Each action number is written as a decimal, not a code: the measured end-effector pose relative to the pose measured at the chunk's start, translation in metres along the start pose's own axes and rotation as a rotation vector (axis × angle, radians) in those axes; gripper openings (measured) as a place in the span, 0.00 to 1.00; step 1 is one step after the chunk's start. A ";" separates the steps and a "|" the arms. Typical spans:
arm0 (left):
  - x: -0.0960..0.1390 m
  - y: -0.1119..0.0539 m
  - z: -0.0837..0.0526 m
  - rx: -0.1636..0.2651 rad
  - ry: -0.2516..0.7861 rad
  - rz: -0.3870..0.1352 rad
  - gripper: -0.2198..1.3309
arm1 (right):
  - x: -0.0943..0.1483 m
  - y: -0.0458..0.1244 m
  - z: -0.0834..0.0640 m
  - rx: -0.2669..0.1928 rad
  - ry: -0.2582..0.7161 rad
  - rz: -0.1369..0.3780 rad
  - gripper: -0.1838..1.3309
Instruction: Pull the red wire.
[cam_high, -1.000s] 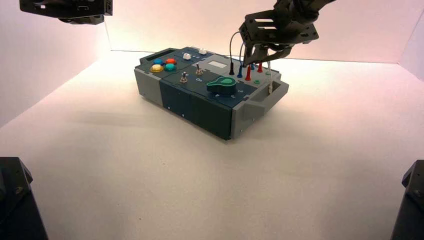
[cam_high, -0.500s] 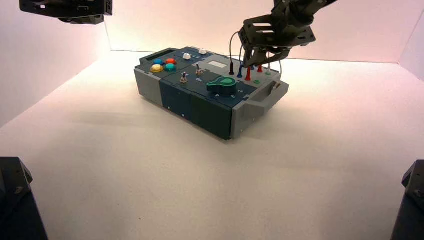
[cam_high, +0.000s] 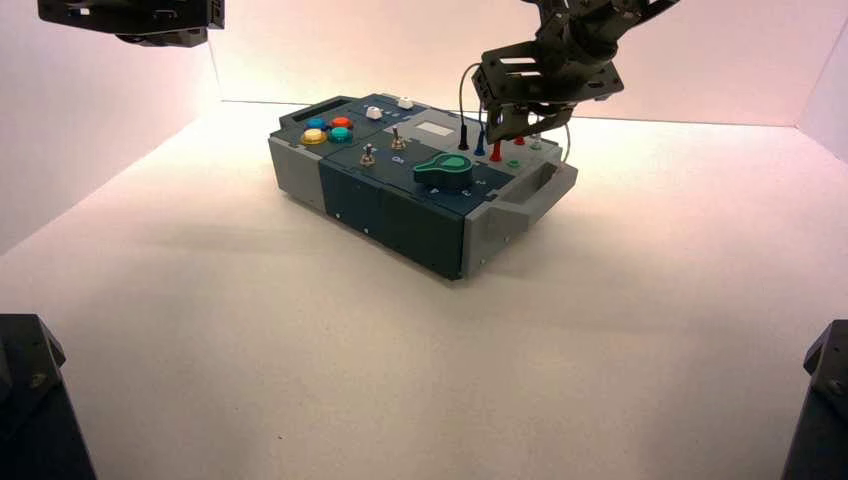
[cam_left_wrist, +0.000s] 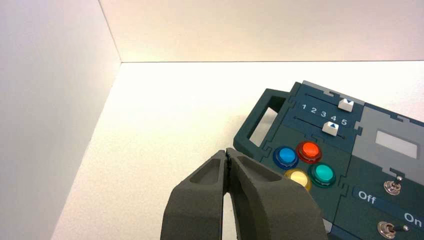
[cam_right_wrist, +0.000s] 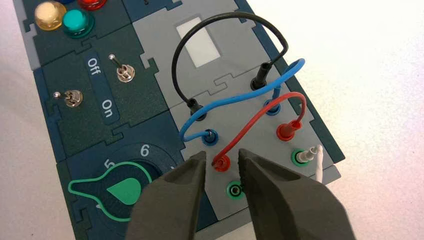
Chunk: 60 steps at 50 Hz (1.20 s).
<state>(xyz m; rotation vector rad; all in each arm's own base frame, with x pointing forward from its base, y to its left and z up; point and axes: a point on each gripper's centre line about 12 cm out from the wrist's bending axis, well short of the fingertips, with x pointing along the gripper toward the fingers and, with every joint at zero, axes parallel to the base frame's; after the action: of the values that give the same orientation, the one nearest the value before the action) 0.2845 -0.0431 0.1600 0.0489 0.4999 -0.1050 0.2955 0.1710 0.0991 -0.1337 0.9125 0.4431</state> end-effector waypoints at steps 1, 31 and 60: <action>0.000 0.000 -0.001 0.000 0.002 0.000 0.04 | 0.000 -0.001 0.000 0.001 0.000 -0.001 0.51; -0.001 0.000 0.000 0.000 -0.002 0.000 0.04 | 0.001 0.000 -0.001 -0.002 0.002 -0.001 0.08; -0.001 0.000 0.000 0.000 -0.002 0.000 0.04 | -0.002 0.001 0.009 -0.006 0.025 0.012 0.08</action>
<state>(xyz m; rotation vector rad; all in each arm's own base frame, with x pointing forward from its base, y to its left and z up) 0.2840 -0.0430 0.1604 0.0487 0.4984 -0.1050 0.3005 0.1744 0.1062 -0.1398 0.9371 0.4564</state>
